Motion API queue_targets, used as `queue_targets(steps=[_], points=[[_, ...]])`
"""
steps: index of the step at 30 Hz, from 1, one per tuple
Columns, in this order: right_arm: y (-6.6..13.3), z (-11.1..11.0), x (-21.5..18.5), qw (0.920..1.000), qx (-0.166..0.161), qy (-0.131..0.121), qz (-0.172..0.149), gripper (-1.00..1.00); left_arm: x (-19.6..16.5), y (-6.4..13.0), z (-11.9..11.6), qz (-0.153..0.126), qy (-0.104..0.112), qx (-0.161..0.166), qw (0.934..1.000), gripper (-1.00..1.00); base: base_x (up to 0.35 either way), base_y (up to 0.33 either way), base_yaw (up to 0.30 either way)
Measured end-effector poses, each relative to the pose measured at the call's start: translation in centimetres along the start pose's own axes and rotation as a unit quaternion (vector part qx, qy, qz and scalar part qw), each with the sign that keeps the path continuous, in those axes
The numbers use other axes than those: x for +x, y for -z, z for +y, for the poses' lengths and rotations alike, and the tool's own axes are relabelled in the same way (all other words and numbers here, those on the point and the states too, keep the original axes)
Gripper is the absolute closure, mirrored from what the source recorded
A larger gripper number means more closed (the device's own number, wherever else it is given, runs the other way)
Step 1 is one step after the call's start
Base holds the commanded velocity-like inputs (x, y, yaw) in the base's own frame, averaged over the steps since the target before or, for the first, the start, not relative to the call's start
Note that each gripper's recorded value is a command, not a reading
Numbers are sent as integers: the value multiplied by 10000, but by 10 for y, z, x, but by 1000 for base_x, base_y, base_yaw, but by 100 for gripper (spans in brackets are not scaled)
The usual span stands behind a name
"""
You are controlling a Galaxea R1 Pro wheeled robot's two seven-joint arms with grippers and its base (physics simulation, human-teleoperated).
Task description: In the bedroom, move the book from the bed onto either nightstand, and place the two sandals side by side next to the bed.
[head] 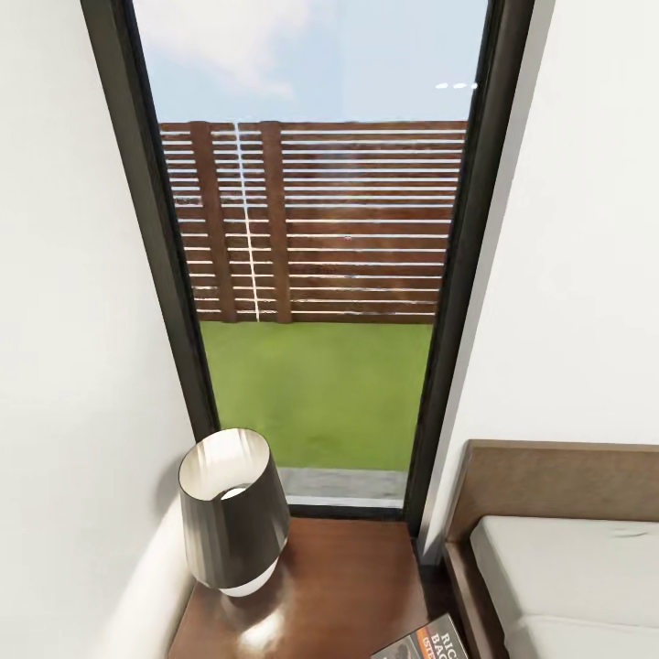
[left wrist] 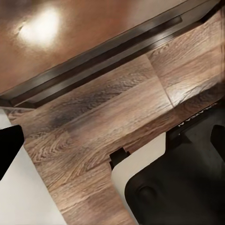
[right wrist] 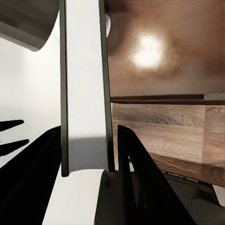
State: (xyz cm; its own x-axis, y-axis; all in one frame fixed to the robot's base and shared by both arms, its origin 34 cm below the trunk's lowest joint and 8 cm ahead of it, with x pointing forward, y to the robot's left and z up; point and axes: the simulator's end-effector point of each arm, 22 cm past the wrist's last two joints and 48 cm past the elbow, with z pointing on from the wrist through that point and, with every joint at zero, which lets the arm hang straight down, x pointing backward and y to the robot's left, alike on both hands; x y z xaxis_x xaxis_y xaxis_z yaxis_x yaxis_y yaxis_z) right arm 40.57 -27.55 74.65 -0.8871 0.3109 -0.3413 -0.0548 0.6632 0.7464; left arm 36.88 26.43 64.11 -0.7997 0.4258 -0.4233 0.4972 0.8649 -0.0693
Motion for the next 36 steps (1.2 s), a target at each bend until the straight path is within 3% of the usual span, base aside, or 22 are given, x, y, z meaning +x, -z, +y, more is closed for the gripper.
queue_targets(steps=[5, 9, 12, 14, 17, 22, 23, 27, 36], points=[[0, 0, 0, 10000, 1, 1, -1, 100, -7, 1, -36, -67, -6, 778, 9969, -100, 0, 0, 0], [0, 1, 0, 10000, -16, 0, -5, 100, -31, -4, -55, -244, -22, 1001, 9947, -100, 0, 0, 0], [0, 1, 0, 10000, -29, 0, -6, 100, -58, -6, -74, -460, 122, 1296, 9904, -100, 0, 0, 0], [0, 2, 0, 10000, -31, 0, -6, 100, -85, -2, -86, -642, 334, 1679, 9831, -100, 0, 0, 0], [0, 2, 0, 10000, -30, 1, -3, 100, -128, 14, -94, -961, 617, 2313, 9661, -100, 0, 0, 0], [-1, 2, 0, 10000, -36, -1, -4, 100, -190, 49, -85, -1557, 887, 2950, 9386, -100, 0, 0, 0], [0, 2, 0, 10000, -35, 0, -6, 100, -209, 64, -72, -1840, 996, 3059, 9288, -100, 0, 0, 0], [0, 2, -1, 10000, -35, -7, -11, 100, -205, 70, -54, -1897, 1055, 2969, 9299, -100, 0, 0, 0], [-1, 5, -5, 10000, -86, 25, -37, 100, -203, 69, -54, -1887, 1076, 2953, 9304, -100, 0, 0, 0]])
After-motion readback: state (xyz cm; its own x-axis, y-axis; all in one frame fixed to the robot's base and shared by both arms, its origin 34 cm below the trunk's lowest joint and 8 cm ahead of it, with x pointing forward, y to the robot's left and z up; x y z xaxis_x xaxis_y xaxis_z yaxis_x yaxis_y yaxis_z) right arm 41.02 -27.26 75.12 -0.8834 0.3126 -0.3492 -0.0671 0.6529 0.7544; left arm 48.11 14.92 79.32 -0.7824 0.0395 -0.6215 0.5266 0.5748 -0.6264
